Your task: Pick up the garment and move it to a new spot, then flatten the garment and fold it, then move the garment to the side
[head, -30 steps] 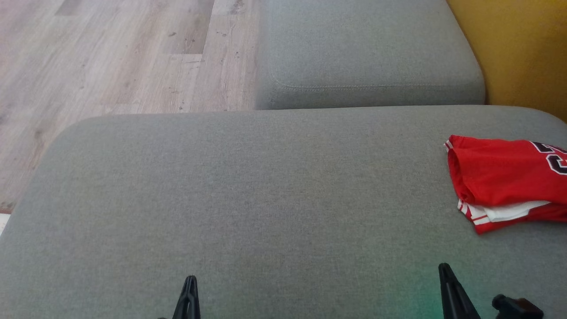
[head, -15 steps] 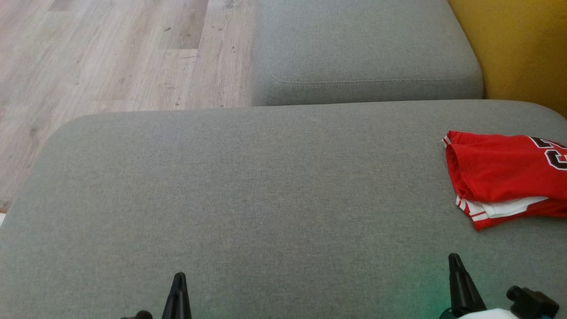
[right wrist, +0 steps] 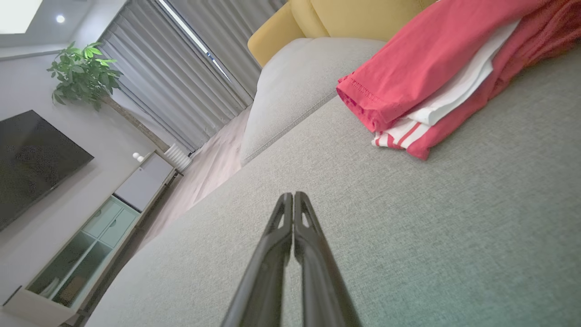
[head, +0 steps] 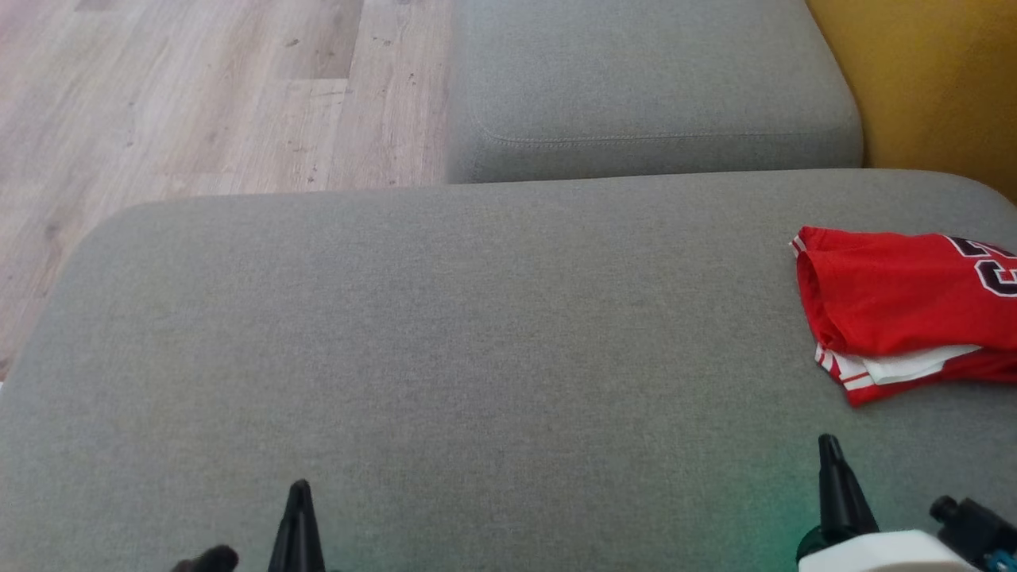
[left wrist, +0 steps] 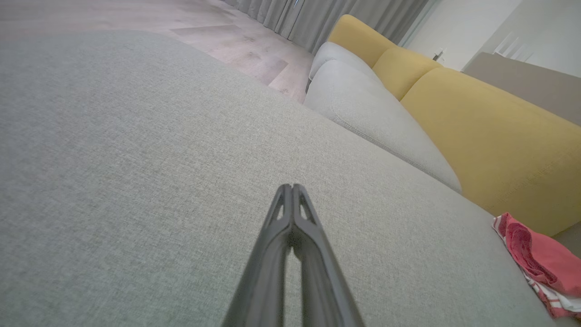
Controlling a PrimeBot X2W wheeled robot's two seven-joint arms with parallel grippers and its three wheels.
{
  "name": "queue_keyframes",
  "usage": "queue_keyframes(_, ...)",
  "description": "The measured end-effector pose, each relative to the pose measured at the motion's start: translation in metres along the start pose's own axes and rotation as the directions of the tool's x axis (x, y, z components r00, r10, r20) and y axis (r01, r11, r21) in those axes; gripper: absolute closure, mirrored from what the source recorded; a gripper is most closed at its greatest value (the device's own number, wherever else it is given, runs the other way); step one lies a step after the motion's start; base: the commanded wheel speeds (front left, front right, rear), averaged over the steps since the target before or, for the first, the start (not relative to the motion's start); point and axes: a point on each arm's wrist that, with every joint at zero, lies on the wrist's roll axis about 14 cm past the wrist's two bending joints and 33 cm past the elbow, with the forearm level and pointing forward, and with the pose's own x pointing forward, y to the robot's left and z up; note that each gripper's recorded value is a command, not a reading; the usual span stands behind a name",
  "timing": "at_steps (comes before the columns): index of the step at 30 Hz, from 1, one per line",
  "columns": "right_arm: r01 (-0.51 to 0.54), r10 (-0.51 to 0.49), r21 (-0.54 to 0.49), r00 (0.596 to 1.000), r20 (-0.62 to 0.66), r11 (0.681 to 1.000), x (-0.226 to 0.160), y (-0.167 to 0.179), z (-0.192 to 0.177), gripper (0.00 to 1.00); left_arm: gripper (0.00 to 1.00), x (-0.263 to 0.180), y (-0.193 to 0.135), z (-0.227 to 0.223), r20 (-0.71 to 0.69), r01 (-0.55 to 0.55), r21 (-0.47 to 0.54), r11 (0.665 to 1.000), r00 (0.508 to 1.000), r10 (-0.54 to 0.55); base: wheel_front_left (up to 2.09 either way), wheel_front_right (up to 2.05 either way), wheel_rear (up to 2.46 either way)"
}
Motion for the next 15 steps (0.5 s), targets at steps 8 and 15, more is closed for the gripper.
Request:
queue_keyframes(8,0.024,-0.025,0.090,1.000,0.003,0.996,0.002,-0.006,0.003,1.00,1.00,0.007,0.002,0.005,-0.008,-0.001,-0.094,0.996,1.000,0.001,0.00,0.00,0.00)
queue_keyframes(15,0.028,-0.031,0.167,0.999,0.018,0.986,0.008,-0.006,0.010,1.00,1.00,0.013,0.006,0.010,-0.010,-0.014,-0.176,0.984,1.000,0.013,0.00,0.00,0.00)
